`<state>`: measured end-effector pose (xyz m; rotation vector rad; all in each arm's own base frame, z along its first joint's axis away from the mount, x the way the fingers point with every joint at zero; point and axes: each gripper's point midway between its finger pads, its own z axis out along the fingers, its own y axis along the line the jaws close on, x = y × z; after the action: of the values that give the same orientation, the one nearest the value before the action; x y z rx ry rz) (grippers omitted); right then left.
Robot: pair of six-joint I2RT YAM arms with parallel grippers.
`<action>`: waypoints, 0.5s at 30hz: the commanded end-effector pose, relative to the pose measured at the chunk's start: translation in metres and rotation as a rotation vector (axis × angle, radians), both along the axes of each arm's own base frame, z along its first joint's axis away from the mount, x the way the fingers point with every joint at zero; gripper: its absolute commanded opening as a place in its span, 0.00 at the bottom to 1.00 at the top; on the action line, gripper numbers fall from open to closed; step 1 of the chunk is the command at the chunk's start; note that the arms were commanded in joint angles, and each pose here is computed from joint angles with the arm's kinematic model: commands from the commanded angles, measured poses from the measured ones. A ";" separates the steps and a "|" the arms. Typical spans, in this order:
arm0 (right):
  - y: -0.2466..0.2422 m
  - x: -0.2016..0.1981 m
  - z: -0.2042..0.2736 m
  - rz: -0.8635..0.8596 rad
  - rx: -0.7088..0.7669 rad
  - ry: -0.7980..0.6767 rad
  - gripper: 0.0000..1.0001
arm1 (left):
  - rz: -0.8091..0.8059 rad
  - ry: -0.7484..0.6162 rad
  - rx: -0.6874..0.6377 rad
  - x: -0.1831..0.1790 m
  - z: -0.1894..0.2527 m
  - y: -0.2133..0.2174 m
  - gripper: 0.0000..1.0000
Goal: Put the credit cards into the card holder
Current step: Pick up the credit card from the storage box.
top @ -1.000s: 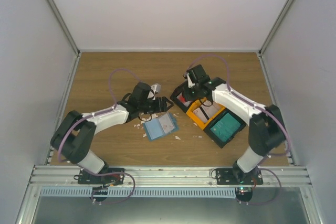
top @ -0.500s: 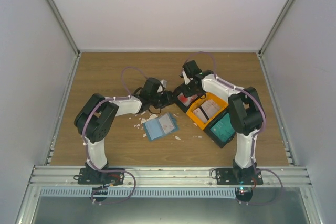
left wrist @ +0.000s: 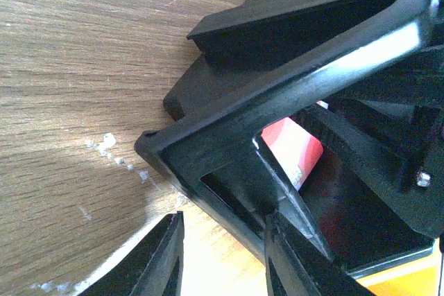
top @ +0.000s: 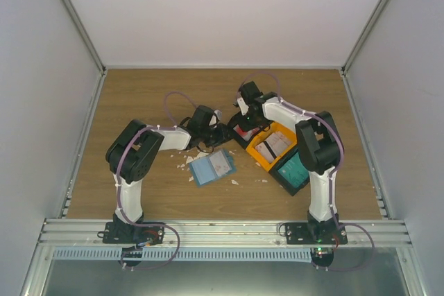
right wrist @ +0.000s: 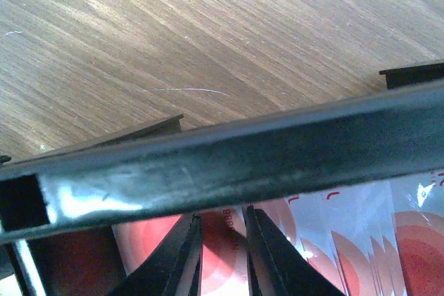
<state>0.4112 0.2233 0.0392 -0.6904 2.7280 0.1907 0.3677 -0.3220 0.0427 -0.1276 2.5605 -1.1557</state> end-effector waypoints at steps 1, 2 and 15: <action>0.007 -0.003 0.010 0.023 0.043 0.019 0.16 | -0.013 -0.056 -0.036 0.013 0.011 -0.008 0.34; 0.009 -0.005 0.013 0.024 0.056 0.020 0.14 | -0.015 -0.057 -0.036 0.014 0.011 -0.008 0.34; 0.019 -0.032 0.027 0.069 0.159 0.060 0.10 | -0.030 -0.051 -0.031 0.016 0.007 -0.010 0.34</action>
<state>0.4041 0.2285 0.0601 -0.6907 2.6944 0.2950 0.3709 -0.3270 0.0476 -0.0998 2.5551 -1.1895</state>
